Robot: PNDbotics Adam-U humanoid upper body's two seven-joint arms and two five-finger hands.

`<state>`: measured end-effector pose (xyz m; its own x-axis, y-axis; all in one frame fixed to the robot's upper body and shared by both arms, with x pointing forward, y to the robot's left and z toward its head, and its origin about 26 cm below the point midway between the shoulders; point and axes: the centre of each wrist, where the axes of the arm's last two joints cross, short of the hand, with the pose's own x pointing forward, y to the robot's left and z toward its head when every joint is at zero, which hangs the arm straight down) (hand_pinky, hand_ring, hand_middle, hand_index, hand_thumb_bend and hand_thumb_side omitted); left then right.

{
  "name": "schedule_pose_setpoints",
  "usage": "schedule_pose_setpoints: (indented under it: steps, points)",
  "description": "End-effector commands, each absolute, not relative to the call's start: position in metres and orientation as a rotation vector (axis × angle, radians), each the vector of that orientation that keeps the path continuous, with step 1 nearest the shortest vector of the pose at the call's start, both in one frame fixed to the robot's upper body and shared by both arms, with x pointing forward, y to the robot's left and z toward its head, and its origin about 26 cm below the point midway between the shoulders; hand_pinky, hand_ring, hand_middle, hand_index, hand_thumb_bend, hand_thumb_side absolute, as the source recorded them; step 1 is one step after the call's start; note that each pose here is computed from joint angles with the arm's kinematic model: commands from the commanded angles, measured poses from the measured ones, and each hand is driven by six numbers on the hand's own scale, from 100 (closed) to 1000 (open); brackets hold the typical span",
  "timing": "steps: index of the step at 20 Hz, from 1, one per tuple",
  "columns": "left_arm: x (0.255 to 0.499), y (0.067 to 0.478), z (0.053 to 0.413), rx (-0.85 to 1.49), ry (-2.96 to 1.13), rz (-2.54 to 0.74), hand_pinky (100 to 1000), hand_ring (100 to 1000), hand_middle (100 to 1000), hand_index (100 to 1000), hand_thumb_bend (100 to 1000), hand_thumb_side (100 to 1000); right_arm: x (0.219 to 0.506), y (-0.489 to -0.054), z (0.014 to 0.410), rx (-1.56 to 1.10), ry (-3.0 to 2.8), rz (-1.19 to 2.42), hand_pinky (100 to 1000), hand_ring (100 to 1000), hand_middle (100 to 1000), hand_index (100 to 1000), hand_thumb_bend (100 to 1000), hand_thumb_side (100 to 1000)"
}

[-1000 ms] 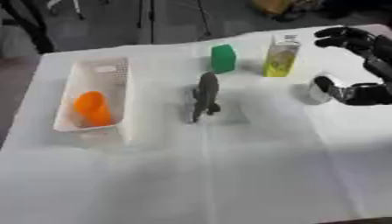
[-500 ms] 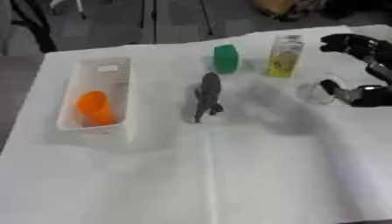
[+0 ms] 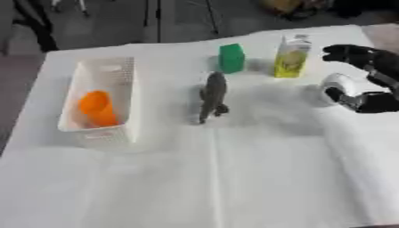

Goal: Pick up objects on the table and place them in the box.

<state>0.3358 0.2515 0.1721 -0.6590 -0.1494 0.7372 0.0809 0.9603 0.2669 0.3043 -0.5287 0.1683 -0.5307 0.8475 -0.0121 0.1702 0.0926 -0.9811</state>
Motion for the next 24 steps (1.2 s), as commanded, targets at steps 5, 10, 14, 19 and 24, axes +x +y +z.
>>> schedule_pose_setpoints:
  steps: [5,10,14,19,24]
  points:
    - [0.335,0.253,0.181,0.054,-2.289,-0.374,574,695,824,909,465,941,0.299,-0.549,0.187,-1.086,-1.666,1.513,888,904,950,944,361,778]
    - [0.335,0.253,0.181,0.051,-2.289,-0.377,574,695,823,910,464,941,0.297,-0.555,0.185,-1.13,-1.623,1.499,890,907,948,941,374,784]
    - [0.335,0.252,0.181,0.047,-2.289,-0.378,574,695,824,910,463,941,0.294,-0.563,0.182,-1.178,-1.575,1.473,891,910,948,937,387,784]
    - [0.335,0.252,0.181,0.046,-2.289,-0.38,574,695,824,910,462,942,0.291,-0.568,0.176,-1.207,-1.545,1.46,882,892,940,935,384,794]
    - [0.335,0.252,0.181,0.043,-2.29,-0.381,574,695,824,910,461,943,0.29,-0.572,0.17,-1.207,-1.515,1.46,869,875,933,934,383,806]
